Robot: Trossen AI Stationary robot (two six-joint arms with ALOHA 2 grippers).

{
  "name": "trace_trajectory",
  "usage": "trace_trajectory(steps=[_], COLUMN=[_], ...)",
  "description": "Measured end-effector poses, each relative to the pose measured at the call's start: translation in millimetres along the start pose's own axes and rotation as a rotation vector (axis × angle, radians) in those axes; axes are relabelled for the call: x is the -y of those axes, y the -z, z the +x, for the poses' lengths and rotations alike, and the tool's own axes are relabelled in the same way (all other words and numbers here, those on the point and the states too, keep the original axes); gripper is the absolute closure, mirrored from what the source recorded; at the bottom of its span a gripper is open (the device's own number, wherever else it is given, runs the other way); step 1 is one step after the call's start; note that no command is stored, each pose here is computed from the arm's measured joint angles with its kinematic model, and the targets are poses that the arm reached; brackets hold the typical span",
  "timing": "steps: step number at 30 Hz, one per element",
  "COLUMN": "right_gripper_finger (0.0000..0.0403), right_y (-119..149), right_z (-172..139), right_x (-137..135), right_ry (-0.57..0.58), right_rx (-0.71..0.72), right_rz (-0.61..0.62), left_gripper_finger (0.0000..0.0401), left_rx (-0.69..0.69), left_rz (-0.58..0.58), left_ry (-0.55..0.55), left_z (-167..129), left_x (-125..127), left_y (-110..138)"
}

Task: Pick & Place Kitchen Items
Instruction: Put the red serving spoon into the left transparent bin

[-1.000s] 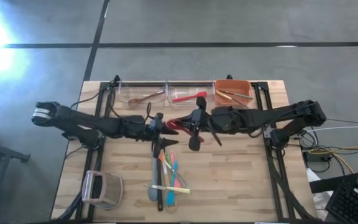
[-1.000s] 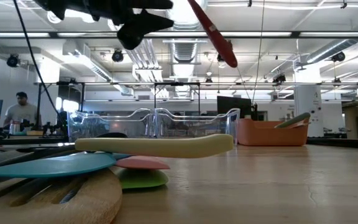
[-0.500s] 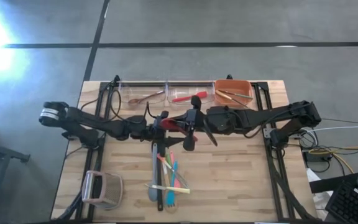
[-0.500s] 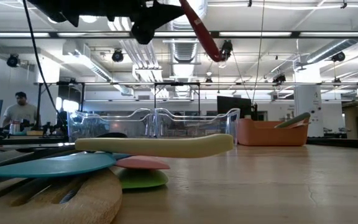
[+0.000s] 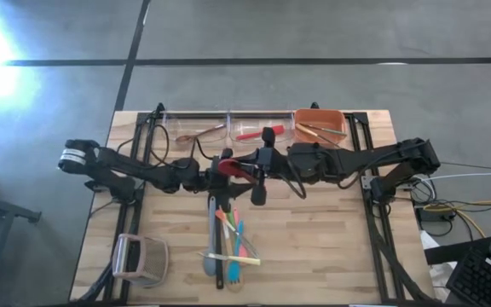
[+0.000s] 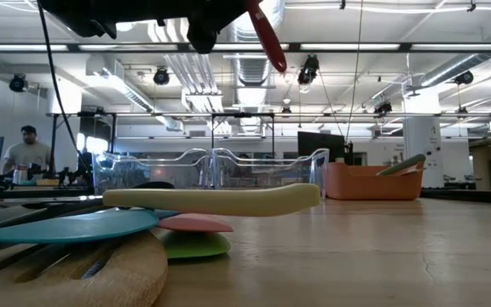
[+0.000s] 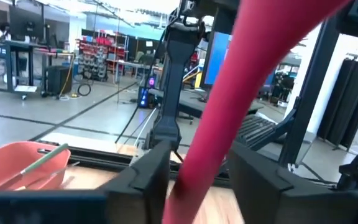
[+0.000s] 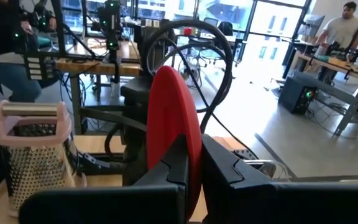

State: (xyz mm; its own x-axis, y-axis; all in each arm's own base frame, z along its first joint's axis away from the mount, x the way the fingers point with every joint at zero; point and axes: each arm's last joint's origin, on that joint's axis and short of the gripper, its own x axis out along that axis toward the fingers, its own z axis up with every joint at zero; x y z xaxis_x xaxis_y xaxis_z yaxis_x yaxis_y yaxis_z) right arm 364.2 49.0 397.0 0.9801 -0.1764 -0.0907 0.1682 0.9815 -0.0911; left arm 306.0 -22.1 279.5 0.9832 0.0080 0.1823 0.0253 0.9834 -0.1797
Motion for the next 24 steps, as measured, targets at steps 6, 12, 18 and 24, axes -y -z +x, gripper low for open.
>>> trace_trajectory(steps=[6, 12, 18, 24], right_gripper_finger=[0.0392, 0.0388, 0.034, 0.0279], right_y=[1, 2, -8, -14], right_z=[0, -1, -15, -41], right_x=[0, 0, 5, 17], right_ry=[0.003, -0.011, -0.004, 0.081], right_rx=[-0.008, -0.028, -0.028, -0.137], right_rz=[0.015, 0.005, 0.016, 0.01], left_gripper_finger=[0.0351, 0.0351, 0.0351, 0.0351], left_rx=[-0.008, -0.08, -0.176, -0.273], left_rz=[0.056, 0.056, 0.051, 0.064], left_ry=[0.004, 0.013, 0.009, -0.066], left_z=[-1, -5, -22, -48], left_x=[0, 1, 3, 1], left_y=[0, -5, -24, -44])
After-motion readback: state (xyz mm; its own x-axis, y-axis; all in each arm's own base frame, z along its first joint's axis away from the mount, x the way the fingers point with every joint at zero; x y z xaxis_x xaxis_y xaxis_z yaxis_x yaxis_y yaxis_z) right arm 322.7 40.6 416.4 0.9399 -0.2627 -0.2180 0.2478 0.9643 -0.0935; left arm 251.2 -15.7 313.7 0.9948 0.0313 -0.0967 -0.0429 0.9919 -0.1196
